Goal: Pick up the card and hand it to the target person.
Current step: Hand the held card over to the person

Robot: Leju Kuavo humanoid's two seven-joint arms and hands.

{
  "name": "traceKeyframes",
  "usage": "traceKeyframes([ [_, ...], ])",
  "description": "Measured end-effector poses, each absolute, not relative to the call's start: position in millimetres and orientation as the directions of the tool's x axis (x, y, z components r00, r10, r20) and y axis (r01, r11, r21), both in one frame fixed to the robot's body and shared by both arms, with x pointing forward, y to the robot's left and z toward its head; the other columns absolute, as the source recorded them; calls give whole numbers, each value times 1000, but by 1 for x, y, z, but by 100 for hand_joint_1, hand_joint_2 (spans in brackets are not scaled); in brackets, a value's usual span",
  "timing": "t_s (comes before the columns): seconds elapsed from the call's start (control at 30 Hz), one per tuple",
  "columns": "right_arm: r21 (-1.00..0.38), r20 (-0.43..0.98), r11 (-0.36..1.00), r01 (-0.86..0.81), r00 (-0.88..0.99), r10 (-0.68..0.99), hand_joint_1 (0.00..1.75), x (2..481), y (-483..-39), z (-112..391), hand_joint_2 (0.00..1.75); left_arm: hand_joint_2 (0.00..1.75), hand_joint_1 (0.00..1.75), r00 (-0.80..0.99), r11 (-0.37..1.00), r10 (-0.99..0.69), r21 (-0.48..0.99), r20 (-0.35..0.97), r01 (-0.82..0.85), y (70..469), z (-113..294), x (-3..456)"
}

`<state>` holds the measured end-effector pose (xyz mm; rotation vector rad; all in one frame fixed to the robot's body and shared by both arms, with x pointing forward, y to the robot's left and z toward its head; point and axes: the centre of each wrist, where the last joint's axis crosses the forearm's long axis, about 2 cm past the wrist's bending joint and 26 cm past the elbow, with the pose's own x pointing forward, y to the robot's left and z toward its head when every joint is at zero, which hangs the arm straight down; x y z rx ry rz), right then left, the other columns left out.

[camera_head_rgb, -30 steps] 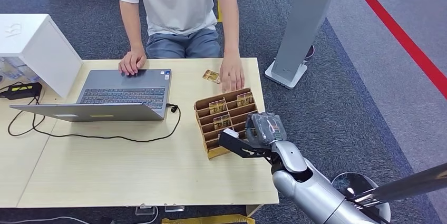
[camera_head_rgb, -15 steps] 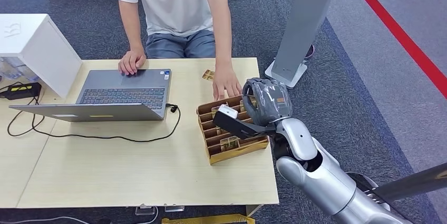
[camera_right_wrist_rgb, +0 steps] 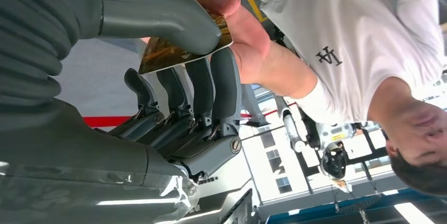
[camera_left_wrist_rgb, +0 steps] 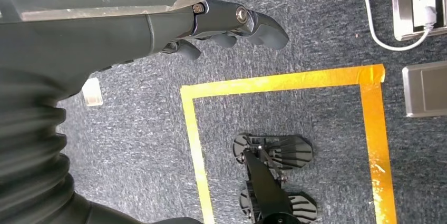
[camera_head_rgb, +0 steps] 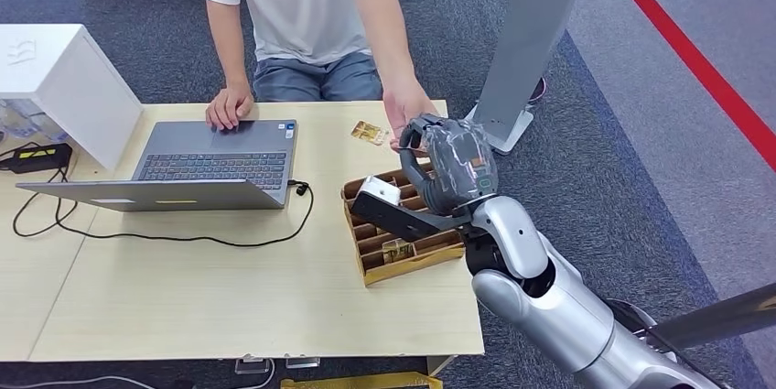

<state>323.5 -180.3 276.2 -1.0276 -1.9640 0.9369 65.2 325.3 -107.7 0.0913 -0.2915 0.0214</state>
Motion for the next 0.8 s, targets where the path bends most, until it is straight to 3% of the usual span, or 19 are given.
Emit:
traceKeyframes([
  [0.07,-837,265,431,337,-440,858,143,323,-176,275,175,175,0,958,996,5,85,286,-31,325,-108,66],
  [0.2,-830,285,462,314,-472,834,70,322,-166,273,175,175,0,957,998,7,51,289,-23,324,-107,67],
  [0.3,-821,298,485,301,-499,814,23,322,-159,273,175,44,0,956,1000,8,18,292,-14,323,-107,68],
  [0.33,-817,304,494,296,-508,806,8,322,-156,273,131,0,0,956,1000,8,12,292,-12,323,-107,68],
  [0.43,-788,369,567,239,-555,746,0,323,-151,272,0,0,0,955,1000,14,12,298,-18,323,-108,67],
  [0.53,-631,626,774,-54,-625,467,0,328,-151,265,0,0,0,953,999,22,23,302,-31,323,-108,67],
  [0.67,-349,815,884,-310,-566,123,0,335,-157,252,175,0,0,954,999,26,33,299,-37,324,-108,66],
  [0.8,-188,869,910,-369,-495,-22,0,339,-162,241,175,0,0,957,998,32,34,290,-44,323,-108,66],
])
